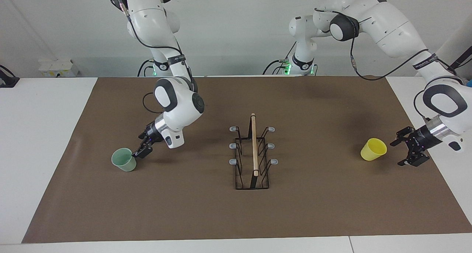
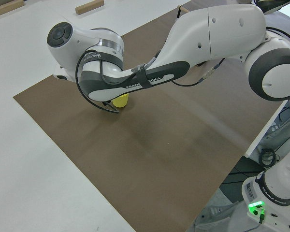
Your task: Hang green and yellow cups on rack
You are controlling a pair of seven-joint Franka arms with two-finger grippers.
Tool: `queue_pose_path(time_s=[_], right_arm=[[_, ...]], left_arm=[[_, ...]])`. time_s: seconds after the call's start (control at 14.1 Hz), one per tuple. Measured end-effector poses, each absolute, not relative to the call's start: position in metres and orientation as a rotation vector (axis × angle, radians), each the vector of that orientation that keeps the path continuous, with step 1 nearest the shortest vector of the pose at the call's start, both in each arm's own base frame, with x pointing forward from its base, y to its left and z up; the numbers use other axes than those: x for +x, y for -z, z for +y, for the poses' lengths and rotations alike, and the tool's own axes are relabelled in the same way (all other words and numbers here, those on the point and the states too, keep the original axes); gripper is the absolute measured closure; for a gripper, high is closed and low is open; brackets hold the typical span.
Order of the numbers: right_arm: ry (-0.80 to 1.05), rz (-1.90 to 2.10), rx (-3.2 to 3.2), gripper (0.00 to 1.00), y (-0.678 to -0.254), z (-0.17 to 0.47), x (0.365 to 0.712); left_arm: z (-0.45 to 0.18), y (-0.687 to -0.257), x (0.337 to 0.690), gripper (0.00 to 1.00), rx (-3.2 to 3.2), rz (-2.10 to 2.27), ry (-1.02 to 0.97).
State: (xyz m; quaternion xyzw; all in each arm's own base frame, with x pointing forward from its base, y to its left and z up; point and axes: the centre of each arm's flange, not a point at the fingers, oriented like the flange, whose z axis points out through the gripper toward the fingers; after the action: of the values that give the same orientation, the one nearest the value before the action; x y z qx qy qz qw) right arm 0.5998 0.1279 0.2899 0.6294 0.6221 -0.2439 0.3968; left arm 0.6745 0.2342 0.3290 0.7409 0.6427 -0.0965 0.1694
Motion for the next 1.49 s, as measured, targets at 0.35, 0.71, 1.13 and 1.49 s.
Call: queue_pose_path(time_s=[0.35, 0.71, 1.13, 1.49], right_arm=[[0.608, 1.64, 1.491, 0.0, -0.266, 0.136, 0.6], [0.604, 1.696, 1.394, 0.0, -0.241, 0.113, 0.596], [0.597, 1.727, 1.235, 0.0, -0.231, 0.084, 0.598], [0.582, 1.727, 1.14, 0.0, -0.217, 0.062, 0.591]], left_arm=[[0.261, -0.272, 0.635, 0.0, 1.746, 2.018, 0.373], [0.24, -0.272, 0.609, 0.0, 1.524, 2.023, 0.571], [0.215, -0.257, 0.6, 0.0, 1.356, 2.032, 0.595], [0.193, -0.266, 0.609, 0.0, 1.43, 1.925, 0.536]])
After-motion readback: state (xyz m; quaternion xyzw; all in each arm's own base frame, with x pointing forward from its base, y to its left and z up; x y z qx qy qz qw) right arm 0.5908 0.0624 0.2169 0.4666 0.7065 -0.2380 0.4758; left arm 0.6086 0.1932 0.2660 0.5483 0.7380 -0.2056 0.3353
